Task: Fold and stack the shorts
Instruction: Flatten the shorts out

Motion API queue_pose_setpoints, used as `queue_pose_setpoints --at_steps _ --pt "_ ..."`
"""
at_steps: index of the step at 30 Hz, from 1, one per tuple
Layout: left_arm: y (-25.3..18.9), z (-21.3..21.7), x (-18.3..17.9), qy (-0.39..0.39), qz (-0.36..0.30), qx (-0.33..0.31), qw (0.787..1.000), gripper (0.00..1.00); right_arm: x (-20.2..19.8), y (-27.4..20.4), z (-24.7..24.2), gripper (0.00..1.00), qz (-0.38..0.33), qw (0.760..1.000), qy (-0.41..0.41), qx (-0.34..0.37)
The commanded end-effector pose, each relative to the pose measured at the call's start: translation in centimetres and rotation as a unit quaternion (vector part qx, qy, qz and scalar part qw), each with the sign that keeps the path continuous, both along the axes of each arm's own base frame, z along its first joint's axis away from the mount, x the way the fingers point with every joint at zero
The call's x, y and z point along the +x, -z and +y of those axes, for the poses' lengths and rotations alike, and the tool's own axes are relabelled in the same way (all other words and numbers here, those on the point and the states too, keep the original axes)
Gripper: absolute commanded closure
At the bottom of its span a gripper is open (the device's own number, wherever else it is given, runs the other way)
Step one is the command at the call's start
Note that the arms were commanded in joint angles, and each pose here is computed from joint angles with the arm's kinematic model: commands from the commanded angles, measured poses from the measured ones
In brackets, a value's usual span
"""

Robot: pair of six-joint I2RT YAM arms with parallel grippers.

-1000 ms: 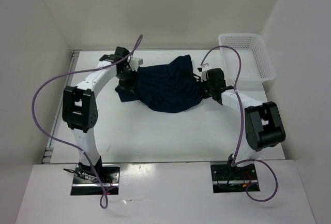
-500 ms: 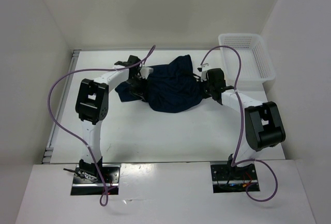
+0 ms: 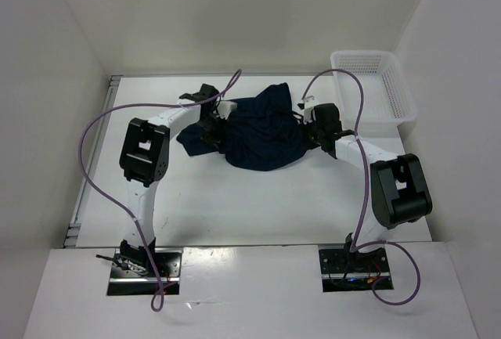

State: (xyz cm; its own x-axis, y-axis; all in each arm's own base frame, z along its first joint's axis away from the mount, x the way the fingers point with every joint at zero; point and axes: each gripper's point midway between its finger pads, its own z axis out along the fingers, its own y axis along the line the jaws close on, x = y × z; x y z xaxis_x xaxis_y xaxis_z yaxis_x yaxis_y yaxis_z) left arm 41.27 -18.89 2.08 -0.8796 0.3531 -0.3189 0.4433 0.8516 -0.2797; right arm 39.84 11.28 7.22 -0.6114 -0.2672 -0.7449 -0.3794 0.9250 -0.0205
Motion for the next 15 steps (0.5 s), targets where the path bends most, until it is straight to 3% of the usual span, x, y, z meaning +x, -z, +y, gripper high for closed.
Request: queue_pose_setpoints --at_steps 1,3,4,8,9,15 --pt "-0.1 1.6 -1.2 -0.009 0.021 0.019 1.0 0.99 0.7 -1.7 -0.2 1.0 -0.037 0.998 -0.035 -0.028" --pt "-2.7 5.1 -1.6 -0.044 0.004 0.043 0.998 1.0 -0.5 -2.1 0.0 1.0 -0.021 0.994 -0.091 -0.054" --pt "-2.4 7.0 -3.9 -0.056 0.032 0.066 0.996 1.0 -2.2 -1.9 0.2 1.0 -0.004 0.984 -0.159 -0.08" --pt "-5.8 13.0 -9.6 -0.095 0.057 0.156 0.981 1.0 -4.1 -2.6 -0.8 1.0 0.023 0.97 -0.217 -0.106" --pt "-6.7 14.2 -12.3 -0.095 0.078 0.181 0.976 1.0 -5.4 -2.2 -1.1 1.0 0.054 0.967 -0.228 -0.1" --pt "-9.8 15.9 -19.1 -0.085 0.14 0.215 0.963 0.97 -7.9 -3.4 -0.9 1.0 0.087 0.948 -0.29 -0.096"
